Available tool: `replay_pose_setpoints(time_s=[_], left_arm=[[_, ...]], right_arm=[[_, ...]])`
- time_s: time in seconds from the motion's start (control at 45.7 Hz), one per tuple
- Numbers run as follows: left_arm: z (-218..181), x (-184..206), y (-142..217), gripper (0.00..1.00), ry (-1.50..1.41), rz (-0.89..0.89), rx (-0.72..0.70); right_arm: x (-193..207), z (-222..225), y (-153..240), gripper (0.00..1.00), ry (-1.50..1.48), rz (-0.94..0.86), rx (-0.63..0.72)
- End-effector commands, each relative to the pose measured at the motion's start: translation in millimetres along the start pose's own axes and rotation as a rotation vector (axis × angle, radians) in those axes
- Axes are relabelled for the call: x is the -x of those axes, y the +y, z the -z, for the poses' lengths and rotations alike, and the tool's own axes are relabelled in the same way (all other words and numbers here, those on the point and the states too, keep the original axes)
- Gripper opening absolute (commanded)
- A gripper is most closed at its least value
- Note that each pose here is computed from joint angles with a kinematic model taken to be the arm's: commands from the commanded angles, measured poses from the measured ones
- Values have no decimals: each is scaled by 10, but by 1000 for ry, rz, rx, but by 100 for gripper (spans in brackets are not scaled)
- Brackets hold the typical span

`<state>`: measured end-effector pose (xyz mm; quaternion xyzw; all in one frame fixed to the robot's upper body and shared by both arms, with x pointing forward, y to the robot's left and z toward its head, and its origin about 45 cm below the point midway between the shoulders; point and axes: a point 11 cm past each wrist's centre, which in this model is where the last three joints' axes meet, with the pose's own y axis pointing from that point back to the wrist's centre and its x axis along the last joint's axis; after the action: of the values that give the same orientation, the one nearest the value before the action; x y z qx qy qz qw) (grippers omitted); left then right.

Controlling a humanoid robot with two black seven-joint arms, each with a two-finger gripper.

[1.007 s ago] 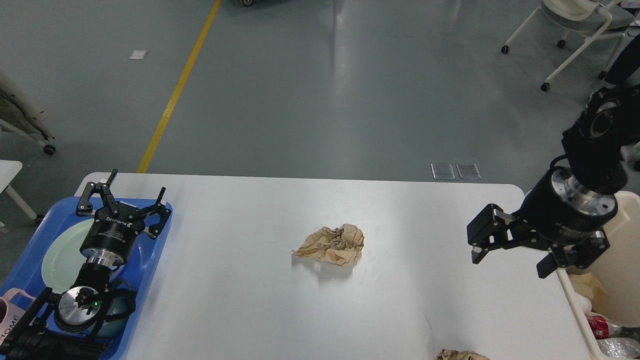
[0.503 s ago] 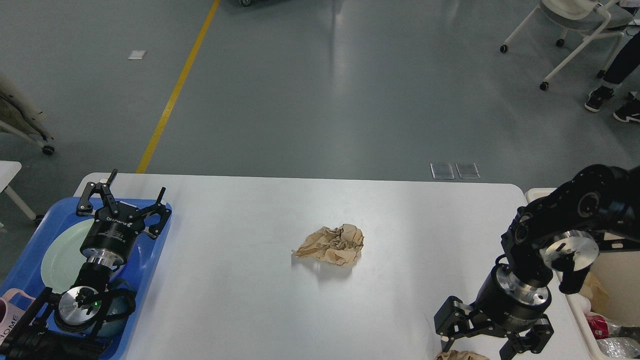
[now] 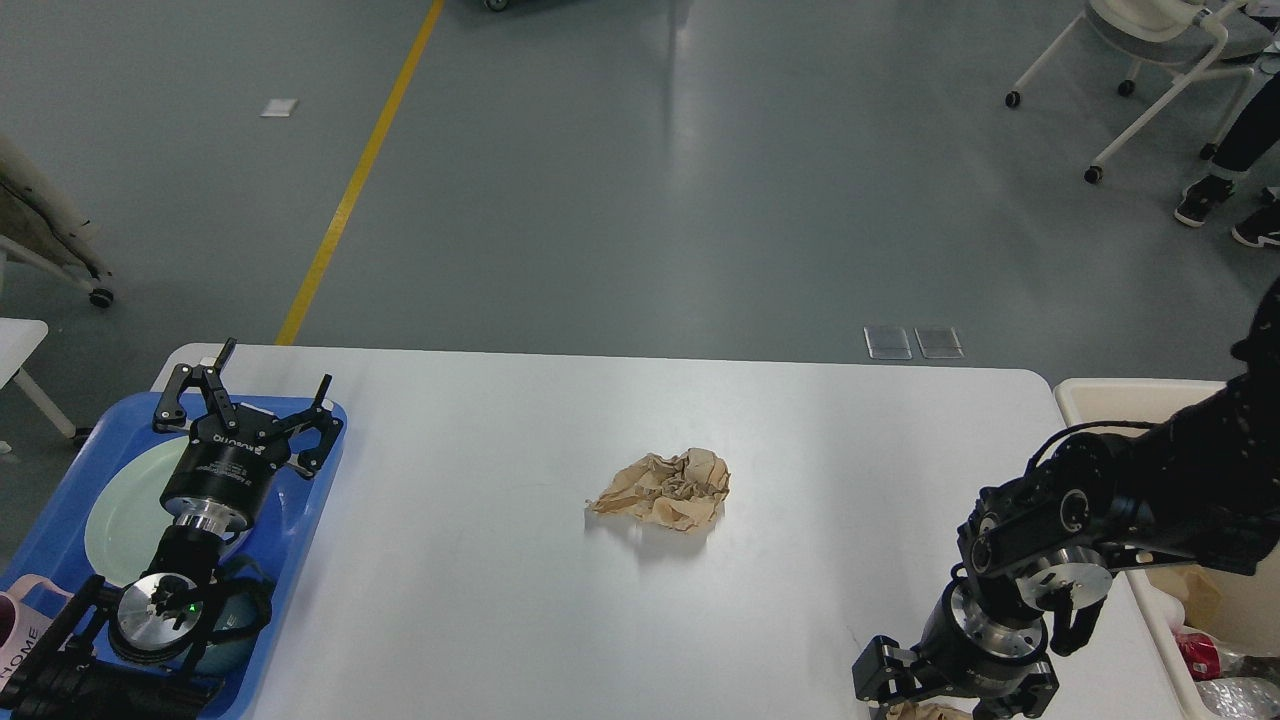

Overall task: Tidy desktop
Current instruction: 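Lower the right gripper and grasp the brown paper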

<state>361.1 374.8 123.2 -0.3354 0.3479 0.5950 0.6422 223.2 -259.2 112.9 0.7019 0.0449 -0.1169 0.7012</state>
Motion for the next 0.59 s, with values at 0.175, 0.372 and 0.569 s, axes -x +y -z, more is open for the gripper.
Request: replay_pose_setpoints(time_s=[0.175, 0.372, 0.569], left_arm=[[1, -1, 0, 97, 0, 0, -1], [3, -1, 0, 97, 0, 0, -2], [1, -1, 0, 97, 0, 0, -1]], right_arm=[[47, -230, -225, 100, -30, 24, 53], [113, -147, -413, 100, -13, -6, 53], [158, -161, -491, 68, -27, -17, 52]])
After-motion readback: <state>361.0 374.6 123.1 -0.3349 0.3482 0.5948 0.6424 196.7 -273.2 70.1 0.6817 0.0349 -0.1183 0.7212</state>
